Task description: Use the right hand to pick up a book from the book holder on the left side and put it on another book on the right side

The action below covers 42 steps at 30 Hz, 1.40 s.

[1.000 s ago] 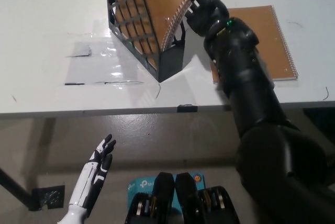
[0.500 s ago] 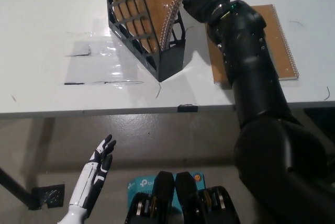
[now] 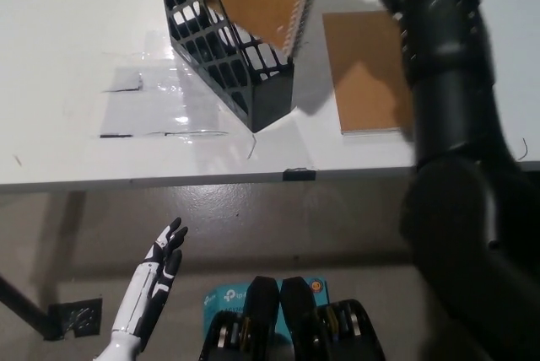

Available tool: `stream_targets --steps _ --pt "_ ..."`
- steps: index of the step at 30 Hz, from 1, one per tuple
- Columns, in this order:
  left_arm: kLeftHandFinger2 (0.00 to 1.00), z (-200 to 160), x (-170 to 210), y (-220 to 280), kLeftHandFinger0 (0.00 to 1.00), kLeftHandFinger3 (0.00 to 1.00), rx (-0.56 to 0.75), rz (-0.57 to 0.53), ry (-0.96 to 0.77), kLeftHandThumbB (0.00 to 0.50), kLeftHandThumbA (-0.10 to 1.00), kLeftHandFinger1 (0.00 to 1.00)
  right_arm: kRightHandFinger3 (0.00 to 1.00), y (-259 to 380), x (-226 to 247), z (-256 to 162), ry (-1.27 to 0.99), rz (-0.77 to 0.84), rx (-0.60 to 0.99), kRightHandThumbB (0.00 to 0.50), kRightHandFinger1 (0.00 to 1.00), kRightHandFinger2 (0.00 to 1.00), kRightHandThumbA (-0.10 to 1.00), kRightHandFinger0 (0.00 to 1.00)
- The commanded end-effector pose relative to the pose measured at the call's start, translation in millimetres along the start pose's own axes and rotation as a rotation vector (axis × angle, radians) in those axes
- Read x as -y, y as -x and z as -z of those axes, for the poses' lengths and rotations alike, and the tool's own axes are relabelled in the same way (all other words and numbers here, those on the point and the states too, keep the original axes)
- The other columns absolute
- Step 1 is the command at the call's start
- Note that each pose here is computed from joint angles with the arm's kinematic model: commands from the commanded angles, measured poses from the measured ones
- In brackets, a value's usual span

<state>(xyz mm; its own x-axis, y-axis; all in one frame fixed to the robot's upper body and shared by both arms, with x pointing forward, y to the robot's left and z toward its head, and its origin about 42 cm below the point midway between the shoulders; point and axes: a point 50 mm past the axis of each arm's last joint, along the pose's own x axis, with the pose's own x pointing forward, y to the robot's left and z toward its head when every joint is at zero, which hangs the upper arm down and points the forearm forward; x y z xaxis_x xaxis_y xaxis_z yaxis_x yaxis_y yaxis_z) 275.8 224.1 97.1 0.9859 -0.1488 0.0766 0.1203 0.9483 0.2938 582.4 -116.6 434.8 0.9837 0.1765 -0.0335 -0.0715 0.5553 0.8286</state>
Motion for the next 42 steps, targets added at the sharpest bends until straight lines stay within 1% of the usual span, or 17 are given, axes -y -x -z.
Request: stream_targets --steps 1,4,7,11,14,15,16,18,21,24,27,29,30,33,35,38,42 --pt "1.00 -10.2 -2.8 1.4 1.00 1.00 0.096 0.008 -0.006 0.015 1.00 1.00 1.00 83.5 -205.4 -151.9 -0.054 -0.520 0.314 0.037 0.21 0.79 -0.10 0.00" --pt "1.00 -9.7 -2.0 1.9 1.00 1.00 0.087 0.011 -0.005 0.021 1.00 1.00 1.00 87.6 -205.1 -160.3 -0.053 -0.510 0.342 0.032 0.25 0.81 -0.10 0.00" --pt "1.00 -9.5 -3.4 2.0 1.00 1.00 0.092 0.013 -0.015 0.018 1.00 1.00 1.00 92.8 -203.9 -172.2 -0.067 -0.513 0.368 0.000 0.28 0.81 -0.10 0.00" --pt "1.00 -7.8 -3.3 3.6 1.00 1.00 0.096 0.006 -0.011 0.009 1.00 1.00 1.00 95.5 -196.7 -183.9 -0.078 -0.510 0.382 0.000 0.29 0.83 -0.10 0.00" --pt "1.00 -5.9 -2.3 8.4 1.00 1.00 0.082 0.008 -0.013 0.016 1.00 1.00 1.00 92.8 -181.7 -189.4 -0.092 -0.504 0.394 0.032 0.29 0.84 -0.10 0.00" --pt "1.00 -5.3 -1.9 10.1 1.00 1.00 0.081 0.009 -0.013 0.013 1.00 1.00 1.00 91.9 -178.9 -189.9 -0.099 -0.497 0.397 0.031 0.29 0.84 -0.10 0.00" --pt "1.00 -4.4 -1.6 11.0 1.00 1.00 0.072 0.011 -0.013 0.021 1.00 1.00 1.00 91.0 -173.9 -192.9 -0.120 -0.491 0.388 0.030 0.28 0.83 -0.10 0.00" --pt "1.00 -3.2 -2.0 13.9 1.00 1.00 0.066 0.009 -0.010 0.015 1.00 1.00 1.00 89.3 -164.5 -197.4 -0.159 -0.495 0.386 0.002 0.26 0.80 -0.10 0.00" --pt "1.00 -2.2 -2.1 15.6 1.00 1.00 0.068 0.004 -0.007 0.003 1.00 1.00 1.00 89.8 -147.3 -211.5 -0.232 -0.490 0.394 0.031 0.26 0.79 -0.10 0.00" --pt "1.00 -1.2 -2.1 16.4 1.00 1.00 0.062 0.003 -0.006 0.008 1.00 1.00 1.00 91.8 -131.5 -226.6 -0.246 -0.460 0.412 0.000 0.22 0.77 -0.10 0.00" --pt "1.00 0.5 -1.8 18.3 1.00 1.00 0.061 0.001 -0.001 0.005 1.00 1.00 1.00 93.7 -110.1 -241.4 -0.244 -0.402 0.431 0.000 0.17 0.73 -0.10 0.00" --pt "1.00 2.3 -1.5 22.2 1.00 1.00 0.055 0.000 0.002 0.006 1.00 1.00 1.00 93.1 -97.2 -244.5 -0.229 -0.383 0.445 0.000 0.17 0.74 -0.10 0.00" --pt "1.00 3.1 -1.3 24.8 1.00 1.00 0.050 0.002 0.004 0.006 1.00 1.00 1.00 92.0 -88.2 -246.7 -0.220 -0.374 0.436 0.000 0.21 0.74 -0.10 0.00" --pt "1.00 7.2 -1.4 32.9 1.00 1.00 0.030 0.006 -0.010 0.007 1.00 1.00 1.00 86.5 -59.4 -242.1 -0.220 -0.322 0.426 0.013 0.29 0.76 -0.10 0.00" --pt "1.00 9.0 -0.5 36.9 1.00 1.00 0.018 0.006 -0.010 0.013 1.00 1.00 1.00 81.0 -43.3 -236.4 -0.222 -0.295 0.410 0.000 0.28 0.75 -0.10 0.00" --pt "1.00 9.5 1.0 38.4 1.00 1.00 0.021 0.000 -0.005 0.010 1.00 1.00 1.00 74.4 -26.2 -228.9 -0.265 -0.254 0.384 0.026 0.28 0.73 -0.10 0.00" --pt "1.00 10.0 2.2 37.5 1.00 1.00 0.030 -0.016 0.015 0.000 1.00 1.00 1.00 64.0 -0.6 -217.8 -0.286 -0.217 0.352 0.021 0.27 0.72 -0.10 0.00"
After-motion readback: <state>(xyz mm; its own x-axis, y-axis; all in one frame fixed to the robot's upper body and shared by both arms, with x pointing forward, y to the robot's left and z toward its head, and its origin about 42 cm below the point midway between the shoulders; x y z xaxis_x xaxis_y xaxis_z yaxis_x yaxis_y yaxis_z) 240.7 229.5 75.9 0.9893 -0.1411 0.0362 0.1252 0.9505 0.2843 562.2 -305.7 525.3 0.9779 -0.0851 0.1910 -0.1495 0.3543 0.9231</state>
